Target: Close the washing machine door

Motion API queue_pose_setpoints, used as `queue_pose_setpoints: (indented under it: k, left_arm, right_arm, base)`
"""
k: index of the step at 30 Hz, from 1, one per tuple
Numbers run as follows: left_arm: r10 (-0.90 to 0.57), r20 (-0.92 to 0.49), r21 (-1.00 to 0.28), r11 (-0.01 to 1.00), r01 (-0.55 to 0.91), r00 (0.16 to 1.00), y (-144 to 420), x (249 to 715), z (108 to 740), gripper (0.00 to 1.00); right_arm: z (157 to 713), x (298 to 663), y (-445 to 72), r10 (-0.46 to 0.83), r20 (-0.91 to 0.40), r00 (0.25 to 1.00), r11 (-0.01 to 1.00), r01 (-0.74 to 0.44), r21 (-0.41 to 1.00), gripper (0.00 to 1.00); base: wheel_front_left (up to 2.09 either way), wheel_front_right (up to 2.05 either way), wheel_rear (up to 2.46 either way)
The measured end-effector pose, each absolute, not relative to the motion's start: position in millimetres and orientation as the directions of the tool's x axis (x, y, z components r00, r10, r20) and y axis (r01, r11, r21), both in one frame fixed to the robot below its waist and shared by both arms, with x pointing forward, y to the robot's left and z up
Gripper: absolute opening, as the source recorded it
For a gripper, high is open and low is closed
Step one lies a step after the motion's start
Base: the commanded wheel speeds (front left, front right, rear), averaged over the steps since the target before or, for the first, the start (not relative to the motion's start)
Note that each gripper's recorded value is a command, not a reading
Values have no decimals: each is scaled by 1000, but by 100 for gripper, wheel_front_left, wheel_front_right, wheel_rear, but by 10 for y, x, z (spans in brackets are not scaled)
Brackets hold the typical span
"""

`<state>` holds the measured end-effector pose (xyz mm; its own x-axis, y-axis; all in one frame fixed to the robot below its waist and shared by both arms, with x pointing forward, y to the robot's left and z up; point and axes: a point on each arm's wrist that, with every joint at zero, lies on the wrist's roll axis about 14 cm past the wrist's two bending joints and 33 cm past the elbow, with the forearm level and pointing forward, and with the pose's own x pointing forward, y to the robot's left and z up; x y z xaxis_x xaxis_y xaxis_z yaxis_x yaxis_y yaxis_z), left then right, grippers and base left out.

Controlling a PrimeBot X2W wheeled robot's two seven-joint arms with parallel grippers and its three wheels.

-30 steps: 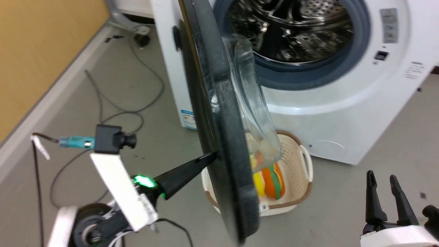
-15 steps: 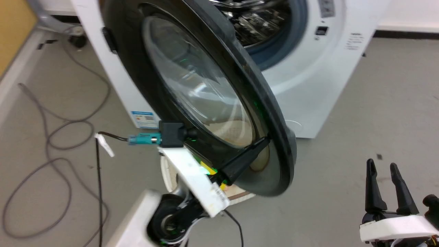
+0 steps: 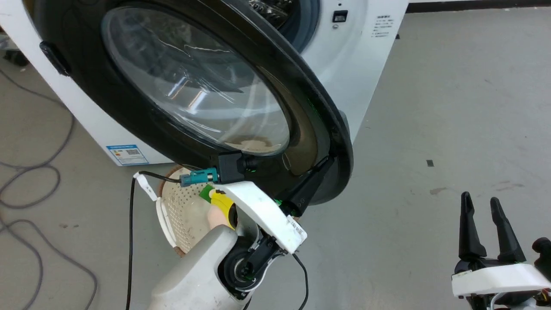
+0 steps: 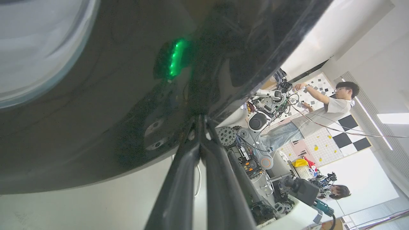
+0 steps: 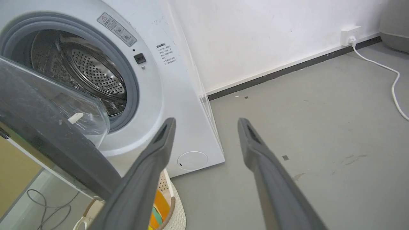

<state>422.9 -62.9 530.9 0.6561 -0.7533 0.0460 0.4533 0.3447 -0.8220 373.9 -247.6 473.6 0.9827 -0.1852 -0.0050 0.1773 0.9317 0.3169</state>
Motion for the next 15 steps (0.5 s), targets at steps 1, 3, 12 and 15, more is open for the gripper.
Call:
queue_pose_setpoints:
  k: [1, 3, 12, 15]
  left_arm:
    - [-749, 47, -816, 352, 458, 661, -619, 4233, 5298, 0]
    - [-742, 49, -797, 375, 474, 669, -587, 4229, 5285, 0]
    - [-610, 54, -535, 651, 538, 791, 40, 4430, 5229, 0]
    - [-477, 81, -316, 820, 476, 875, 456, 4651, 5425, 0]
  right_arm:
    - [4741, 3734, -2487, -189, -4, 982, 931, 180, 317, 100]
    - [4763, 3731, -2491, -190, 3, 982, 931, 179, 319, 100]
    - [5000, 3743, -2482, -185, 77, 980, 934, 151, 325, 100]
    - [5108, 3762, -2486, -185, 111, 977, 935, 140, 325, 100]
  base:
    - [0, 0, 0]
    - [0, 0, 0]
    - [0, 0, 0]
    - [0, 0, 0]
